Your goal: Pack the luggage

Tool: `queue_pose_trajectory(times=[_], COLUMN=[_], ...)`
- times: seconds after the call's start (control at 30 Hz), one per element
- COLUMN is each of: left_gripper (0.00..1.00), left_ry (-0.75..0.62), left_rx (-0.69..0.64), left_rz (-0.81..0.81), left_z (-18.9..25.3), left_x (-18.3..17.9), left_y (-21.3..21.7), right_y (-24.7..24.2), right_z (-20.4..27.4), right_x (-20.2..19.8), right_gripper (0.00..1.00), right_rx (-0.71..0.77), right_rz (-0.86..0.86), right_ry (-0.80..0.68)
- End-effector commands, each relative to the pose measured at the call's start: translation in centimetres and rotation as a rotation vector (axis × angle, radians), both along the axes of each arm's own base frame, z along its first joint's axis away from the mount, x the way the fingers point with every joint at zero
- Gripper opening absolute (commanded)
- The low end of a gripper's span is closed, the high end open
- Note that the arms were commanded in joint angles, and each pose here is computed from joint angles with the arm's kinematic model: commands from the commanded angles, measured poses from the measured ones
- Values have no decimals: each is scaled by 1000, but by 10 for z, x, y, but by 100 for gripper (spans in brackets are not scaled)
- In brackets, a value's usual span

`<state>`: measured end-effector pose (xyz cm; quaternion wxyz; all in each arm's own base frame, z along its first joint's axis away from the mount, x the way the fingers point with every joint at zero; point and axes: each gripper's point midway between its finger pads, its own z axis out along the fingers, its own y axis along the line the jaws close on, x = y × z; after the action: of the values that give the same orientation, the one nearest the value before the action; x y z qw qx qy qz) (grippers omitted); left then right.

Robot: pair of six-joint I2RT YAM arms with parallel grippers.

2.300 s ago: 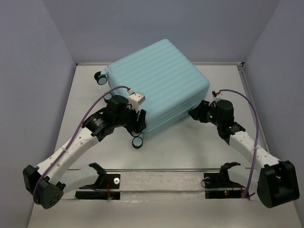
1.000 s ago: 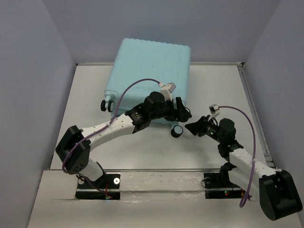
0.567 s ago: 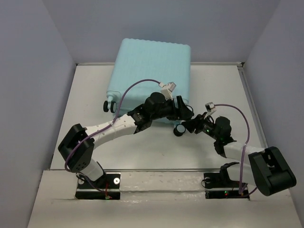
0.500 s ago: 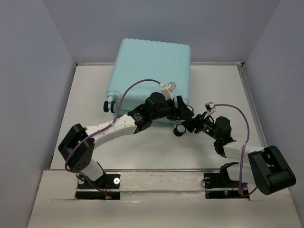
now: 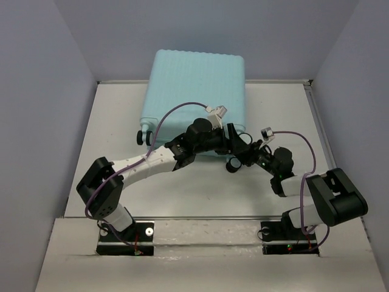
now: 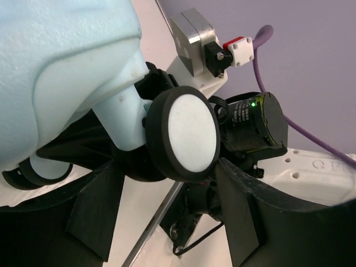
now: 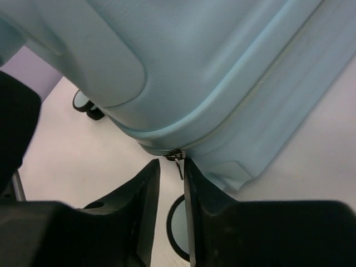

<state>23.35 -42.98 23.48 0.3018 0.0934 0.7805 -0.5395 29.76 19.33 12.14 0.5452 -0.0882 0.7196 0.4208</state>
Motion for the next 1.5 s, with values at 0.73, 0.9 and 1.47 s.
queue_pose_trajectory(times=[0.73, 0.9, 1.47], left_gripper=[6, 28, 96], left_ry=[-228, -384, -186], left_rx=[-437, -48, 195], left_rz=[-186, 64, 84], left_z=[173, 149, 25], left_x=[4, -4, -35], left_y=[-16, 62, 114], right_y=[75, 79, 93], right_z=[71, 55, 41], right_x=[-40, -34, -31], right_gripper=[7, 7, 7], right_rx=[307, 148, 76], right_rz=[-136, -142, -101], right_ry=[-156, -105, -72])
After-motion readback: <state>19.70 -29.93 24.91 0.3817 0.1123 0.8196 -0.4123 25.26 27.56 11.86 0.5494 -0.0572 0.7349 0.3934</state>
